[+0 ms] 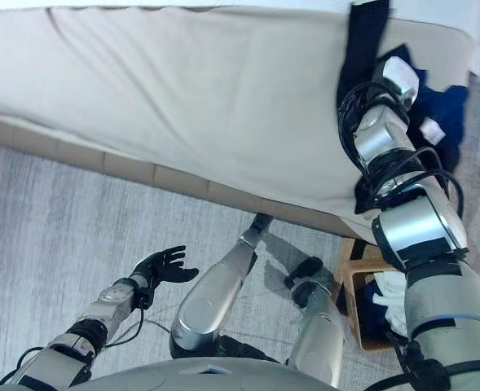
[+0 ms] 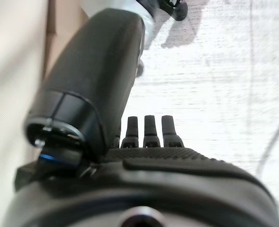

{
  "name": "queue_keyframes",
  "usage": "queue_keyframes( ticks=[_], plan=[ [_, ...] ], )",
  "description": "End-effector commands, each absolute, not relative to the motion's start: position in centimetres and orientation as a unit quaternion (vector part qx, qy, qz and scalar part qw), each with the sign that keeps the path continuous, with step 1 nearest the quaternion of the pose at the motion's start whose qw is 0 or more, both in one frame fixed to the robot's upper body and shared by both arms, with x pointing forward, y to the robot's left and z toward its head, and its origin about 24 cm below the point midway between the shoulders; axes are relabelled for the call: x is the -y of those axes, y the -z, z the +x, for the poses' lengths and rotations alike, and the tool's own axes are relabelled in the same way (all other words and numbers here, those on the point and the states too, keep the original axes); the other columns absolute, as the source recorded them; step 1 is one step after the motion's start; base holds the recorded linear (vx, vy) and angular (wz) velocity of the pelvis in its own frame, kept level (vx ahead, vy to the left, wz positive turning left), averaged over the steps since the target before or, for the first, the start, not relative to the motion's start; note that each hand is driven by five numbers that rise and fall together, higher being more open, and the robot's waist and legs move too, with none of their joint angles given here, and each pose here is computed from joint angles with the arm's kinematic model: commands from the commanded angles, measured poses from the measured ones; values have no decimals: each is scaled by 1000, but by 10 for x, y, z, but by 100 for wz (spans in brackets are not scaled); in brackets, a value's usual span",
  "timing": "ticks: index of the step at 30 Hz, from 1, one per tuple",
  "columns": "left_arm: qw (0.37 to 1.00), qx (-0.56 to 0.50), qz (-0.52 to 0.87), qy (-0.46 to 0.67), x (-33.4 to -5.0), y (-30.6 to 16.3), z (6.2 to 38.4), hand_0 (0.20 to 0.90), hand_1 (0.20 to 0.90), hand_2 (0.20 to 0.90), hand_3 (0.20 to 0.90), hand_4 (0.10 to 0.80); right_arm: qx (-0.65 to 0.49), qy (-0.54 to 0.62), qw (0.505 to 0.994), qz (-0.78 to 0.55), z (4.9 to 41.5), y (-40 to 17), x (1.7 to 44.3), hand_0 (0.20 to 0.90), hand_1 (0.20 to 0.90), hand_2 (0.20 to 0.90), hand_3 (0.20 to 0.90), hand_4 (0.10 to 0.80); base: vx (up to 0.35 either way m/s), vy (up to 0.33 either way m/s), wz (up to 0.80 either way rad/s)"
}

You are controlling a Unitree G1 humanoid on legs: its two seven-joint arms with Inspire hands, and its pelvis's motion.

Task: Pick up the clothes from the bed and place them into the basket

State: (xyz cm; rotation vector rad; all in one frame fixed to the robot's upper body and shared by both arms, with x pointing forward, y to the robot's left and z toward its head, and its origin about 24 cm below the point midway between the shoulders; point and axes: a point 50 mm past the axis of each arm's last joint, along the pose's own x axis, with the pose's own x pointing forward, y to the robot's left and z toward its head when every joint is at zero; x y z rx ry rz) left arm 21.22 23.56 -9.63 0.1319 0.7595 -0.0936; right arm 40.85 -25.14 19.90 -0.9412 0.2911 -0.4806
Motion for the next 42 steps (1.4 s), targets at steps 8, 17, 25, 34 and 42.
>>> queue_keyframes(
  ticks=[8,17,25,34,42],
  plan=[
    [939,-336,61,45,-242,94,193,900,900,900,900,800,-309,226,787,-484,386,-199,309,900,900,900,900,800,-51,-50,9],
    [936,-337,99,25,-262,88,192,900,900,900,900,800,35,313,795,-518,405,-292,238,300,300,300,200,100,-11,-170,-5],
    [932,-347,98,46,-251,94,188,900,900,900,900,800,153,324,797,-487,387,-334,229,300,300,300,200,100,6,-15,-28],
    [923,-366,110,42,-256,95,192,900,900,900,900,800,115,247,835,-478,386,-316,240,900,900,900,900,800,27,-11,-10],
    [927,-358,99,44,-247,94,201,900,900,900,900,800,32,338,812,-475,389,-307,273,900,900,900,900,800,7,37,2]
  ],
)
